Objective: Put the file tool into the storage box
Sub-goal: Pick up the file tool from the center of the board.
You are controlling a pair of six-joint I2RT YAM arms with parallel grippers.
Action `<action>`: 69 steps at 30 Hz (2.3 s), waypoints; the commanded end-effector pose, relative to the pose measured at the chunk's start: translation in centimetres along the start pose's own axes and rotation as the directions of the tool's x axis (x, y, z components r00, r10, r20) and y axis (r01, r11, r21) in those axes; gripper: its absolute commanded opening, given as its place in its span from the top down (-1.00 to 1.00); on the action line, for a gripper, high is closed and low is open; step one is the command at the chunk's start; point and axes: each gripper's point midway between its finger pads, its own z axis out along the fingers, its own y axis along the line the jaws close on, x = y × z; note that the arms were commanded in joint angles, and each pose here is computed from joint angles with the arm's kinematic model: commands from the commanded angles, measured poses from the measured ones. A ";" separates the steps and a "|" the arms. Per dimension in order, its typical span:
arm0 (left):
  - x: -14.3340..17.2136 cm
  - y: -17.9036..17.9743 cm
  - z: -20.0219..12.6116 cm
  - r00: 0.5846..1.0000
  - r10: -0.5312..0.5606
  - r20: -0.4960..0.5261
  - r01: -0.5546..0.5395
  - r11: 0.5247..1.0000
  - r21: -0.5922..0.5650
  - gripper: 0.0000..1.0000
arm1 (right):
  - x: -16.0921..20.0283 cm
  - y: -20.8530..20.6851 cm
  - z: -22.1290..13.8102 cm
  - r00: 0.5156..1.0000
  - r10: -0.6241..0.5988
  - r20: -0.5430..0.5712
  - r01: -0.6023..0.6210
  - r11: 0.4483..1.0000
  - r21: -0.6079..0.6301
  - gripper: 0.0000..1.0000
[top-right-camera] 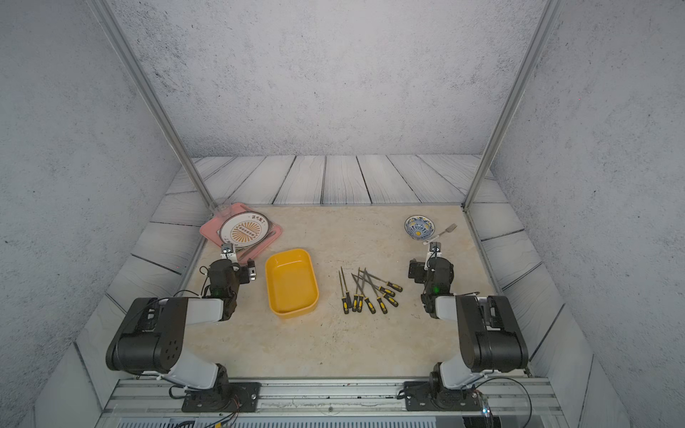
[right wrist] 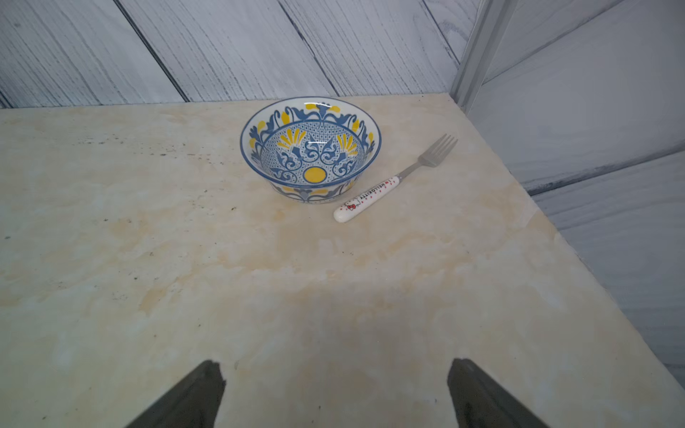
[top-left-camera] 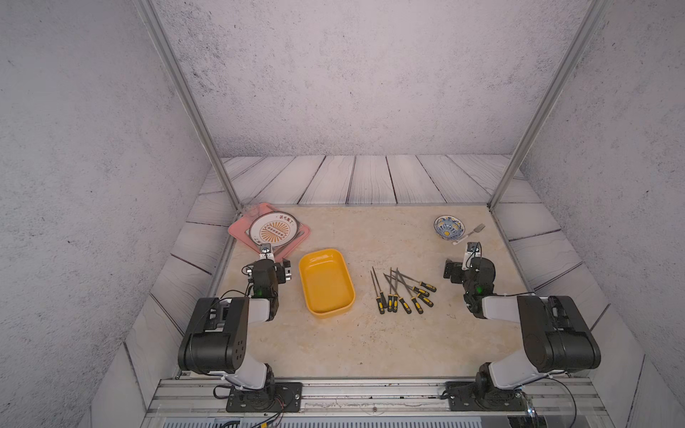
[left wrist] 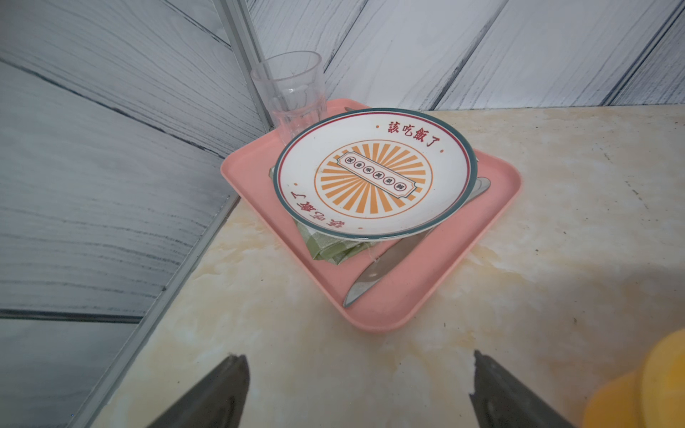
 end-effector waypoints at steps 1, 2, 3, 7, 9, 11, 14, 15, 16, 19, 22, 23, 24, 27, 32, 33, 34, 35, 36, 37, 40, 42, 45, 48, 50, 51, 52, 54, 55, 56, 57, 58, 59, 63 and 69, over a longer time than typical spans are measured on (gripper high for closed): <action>-0.5 -0.3 0.0 1.000 -0.012 0.002 0.012 1.000 0.021 -0.96 | -0.7 0.1 0.1 1.000 -0.003 0.010 0.003 1.000 -0.007 -0.99; -0.4 -0.2 0.0 1.000 -0.012 0.000 0.012 1.000 0.020 -0.96 | -0.6 0.1 0.1 1.000 -0.003 0.010 0.004 1.000 -0.007 -1.00; -0.5 -0.2 0.0 1.000 -0.011 0.001 0.011 1.000 0.019 -0.97 | -0.7 0.1 0.1 1.000 -0.003 0.010 0.003 1.000 -0.006 -1.00; -0.5 -0.2 0.0 1.000 -0.012 0.002 0.012 1.000 0.020 -0.96 | -0.6 0.1 0.1 1.000 -0.003 0.009 0.003 1.000 -0.007 -1.00; -0.4 -0.3 0.0 1.000 -0.012 0.000 0.012 1.000 0.020 -0.96 | -0.6 0.1 0.1 1.000 -0.004 0.008 0.004 1.000 -0.007 -0.99; -0.4 -0.2 0.0 1.000 -0.012 0.000 0.012 1.000 0.020 -0.96 | -0.6 0.1 0.1 1.000 -0.003 0.009 0.003 1.000 -0.007 -0.99; -0.5 -0.2 0.0 1.000 -0.012 0.002 0.012 1.000 0.020 -0.96 | -0.6 0.1 0.1 1.000 -0.001 0.010 0.002 1.000 -0.006 -0.99; -0.4 -0.3 0.0 1.000 -0.012 0.001 0.012 1.000 0.021 -0.96 | -0.6 0.1 0.1 1.000 -0.002 0.009 0.002 1.000 -0.007 -1.00; -0.5 -0.3 0.0 1.000 -0.012 0.001 0.012 1.000 0.020 -0.97 | -0.6 0.1 0.1 1.000 -0.003 0.010 0.003 1.000 -0.006 -1.00; -0.4 -0.2 0.0 1.000 -0.011 -0.001 0.011 1.000 0.019 -0.97 | -0.6 0.1 0.1 1.000 -0.001 0.012 0.001 1.000 -0.006 -1.00; -0.4 -0.2 0.0 1.000 -0.012 -0.002 0.012 1.000 0.021 -0.96 | -0.6 0.0 0.1 1.000 0.001 0.010 -0.001 1.000 -0.006 -0.99; -0.3 -0.2 0.0 1.000 -0.011 -0.003 0.011 1.000 0.021 -0.96 | -0.7 0.1 0.1 1.000 0.001 0.012 -0.001 1.000 -0.008 -0.99; -0.4 -0.2 0.0 1.000 -0.012 -0.004 0.012 1.000 0.021 -0.97 | -0.7 0.0 0.1 1.000 0.003 0.014 -0.003 1.000 -0.007 -0.96; -0.4 -0.3 0.0 1.000 -0.012 -0.005 0.012 1.000 0.026 -0.96 | -0.6 0.1 0.0 1.000 -0.002 0.014 0.002 1.000 -0.008 -0.38; -3.2 -0.4 -0.3 0.999 0.046 -0.026 -0.047 0.999 -0.028 -0.96 | -3.0 -0.3 -1.3 0.998 -0.056 0.036 0.052 0.993 0.110 -0.02; -4.7 -1.1 -0.5 0.996 0.073 -0.055 -0.072 0.997 0.005 -0.97 | -3.5 -0.2 -2.1 0.998 -0.069 -0.015 0.070 0.988 0.135 -0.02; -5.3 -1.7 -0.9 0.990 0.100 -0.096 -0.096 0.994 0.042 -0.97 | -4.0 0.3 -2.7 0.996 -0.057 -0.064 0.065 0.990 0.129 -0.02; -6.5 -1.9 -1.2 0.989 0.096 -0.109 -0.091 0.995 0.047 -0.96 | -4.8 0.8 -3.4 0.994 -0.005 -0.109 0.018 0.993 0.116 0.00; -7.3 -1.9 -1.5 0.990 0.078 -0.120 -0.073 0.996 0.046 -0.96 | -5.1 1.6 -4.0 0.984 0.060 -0.169 -0.044 0.994 0.097 0.00; -7.7 -1.9 -1.7 0.991 0.045 -0.123 -0.041 0.998 0.036 -0.96 | -5.3 2.7 -4.4 0.971 0.101 -0.215 -0.091 0.994 0.058 0.02; -8.1 -2.5 -2.5 0.984 -0.114 -0.139 0.122 0.991 0.052 -0.97 | -4.0 8.1 -6.4 0.929 0.142 -0.342 -0.191 0.975 -0.112 0.11; -7.3 -3.9 -3.5 0.956 -0.204 -0.211 0.226 0.970 0.087 -0.97 | -2.2 11.9 -8.0 0.905 0.106 -0.412 -0.213 0.951 -0.222 0.11; -6.0 -7.9 -5.6 0.911 -0.216 -0.350 0.295 0.937 0.188 -0.97 | 0.9 17.0 -10.5 0.856 0.013 -0.516 -0.230 0.905 -0.358 0.07; -4.9 -9.8 -7.6 0.890 -0.221 -0.399 0.330 0.916 0.229 -0.97 | 3.7 19.7 -12.3 0.811 -0.104 -0.576 -0.185 0.888 -0.421 0.07; -4.1 -10.0 -8.6 0.885 -0.211 -0.415 0.327 0.916 0.232 -0.97 | 5.1 20.4 -12.8 0.790 -0.164 -0.591 -0.136 0.893 -0.429 0.07; -3.9 -10.0 -9.0 0.885 -0.199 -0.421 0.320 0.917 0.239 -0.97 | 5.8 20.5 -13.0 0.781 -0.187 -0.596 -0.113 0.896 -0.429 0.07; -3.3 -9.9 -9.4 0.887 -0.178 -0.427 0.298 0.926 0.233 -0.98 | 6.5 20.6 -13.1 0.770 -0.207 -0.603 -0.094 0.899 -0.429 0.07; -2.8 -9.6 -9.8 0.901 -0.139 -0.411 0.245 0.945 0.218 -0.98 | 7.5 20.6 -13.1 0.753 -0.227 -0.618 -0.074 0.903 -0.423 0.07; -2.7 -9.6 -9.9 0.907 -0.129 -0.402 0.230 0.950 0.212 -0.98 | 7.9 20.4 -13.0 0.746 -0.229 -0.626 -0.069 0.908 -0.413 0.06; -2.9 -9.8 -9.9 0.909 -0.127 -0.397 0.229 0.948 0.222 -0.98 | 8.3 20.3 -12.9 0.737 -0.230 -0.635 -0.063 0.913 -0.404 0.06; -3.2 -10.2 -10.1 0.912 -0.123 -0.391 0.229 0.944 0.238 -0.98 | 8.6 20.2 -12.9 0.730 -0.236 -0.642 -0.057 0.914 -0.402 0.06; -3.5 -10.4 -10.1 0.916 -0.116 -0.384 0.224 0.942 0.249 -0.98 | 9.1 20.0 -12.7 0.718 -0.242 -0.652 -0.047 0.918 -0.393 0.05; -3.7 -10.5 -10.2 0.918 -0.113 -0.381 0.219 0.943 0.250 -0.98 | 9.4 19.8 -12.6 0.711 -0.247 -0.659 -0.037 0.922 -0.385 0.06; -3.9 -10.3 -10.3 0.921 -0.115 -0.372 0.216 0.946 0.243 -0.98 | 10.8 19.1 -12.2 0.687 -0.259 -0.680 -0.002 0.934 -0.358 0.07; -4.5 -10.2 -10.7 0.926 -0.106 -0.362 0.206 0.946 0.251 -0.97 | 12.4 18.5 -11.8 0.658 -0.280 -0.699 0.037 0.939 -0.342 0.25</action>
